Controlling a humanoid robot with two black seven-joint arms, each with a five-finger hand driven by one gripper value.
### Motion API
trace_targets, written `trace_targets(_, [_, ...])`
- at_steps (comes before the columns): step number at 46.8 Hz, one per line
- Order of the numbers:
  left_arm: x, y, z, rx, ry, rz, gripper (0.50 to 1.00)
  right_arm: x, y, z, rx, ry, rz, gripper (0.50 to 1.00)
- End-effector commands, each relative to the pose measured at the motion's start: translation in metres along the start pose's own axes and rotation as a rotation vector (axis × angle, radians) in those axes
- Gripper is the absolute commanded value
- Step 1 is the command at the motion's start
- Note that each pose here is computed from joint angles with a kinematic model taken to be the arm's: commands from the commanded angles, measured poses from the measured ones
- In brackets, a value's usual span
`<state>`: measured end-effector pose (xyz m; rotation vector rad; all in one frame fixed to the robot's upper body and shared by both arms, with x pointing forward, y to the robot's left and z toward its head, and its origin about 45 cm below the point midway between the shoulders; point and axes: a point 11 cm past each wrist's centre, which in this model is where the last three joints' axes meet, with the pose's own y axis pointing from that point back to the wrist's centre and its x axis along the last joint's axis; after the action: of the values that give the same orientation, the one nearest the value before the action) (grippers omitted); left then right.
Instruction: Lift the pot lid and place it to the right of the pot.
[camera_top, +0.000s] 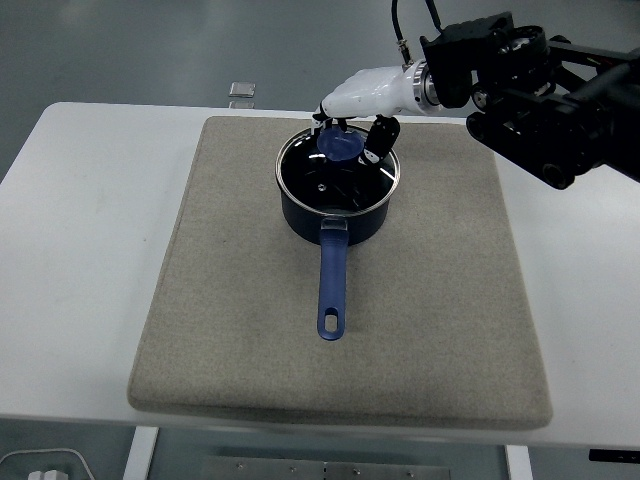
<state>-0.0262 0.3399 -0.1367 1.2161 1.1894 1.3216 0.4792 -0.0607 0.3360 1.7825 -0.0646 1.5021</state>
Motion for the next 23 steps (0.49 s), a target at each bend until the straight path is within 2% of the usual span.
trace_targets(1, [0.0, 0.0, -0.0004, 0.001, 0.0, 0.0, 1.0, -0.0001, 0.0001, 0.0, 0.0, -0.002, -0.003, 0.66])
trace_targets(5, [0.0, 0.0, 0.0003, 0.001, 0.0, 0.0, 1.0, 0.0005, 0.0004, -0.0002, 0.001, -0.006, -0.007, 0.648])
trace_targets(23, [0.0, 0.0, 0.0005, -0.001, 0.0, 0.0, 1.0, 0.0088, 0.0037, -0.0003, 0.003, -0.017, -0.002, 0.531])
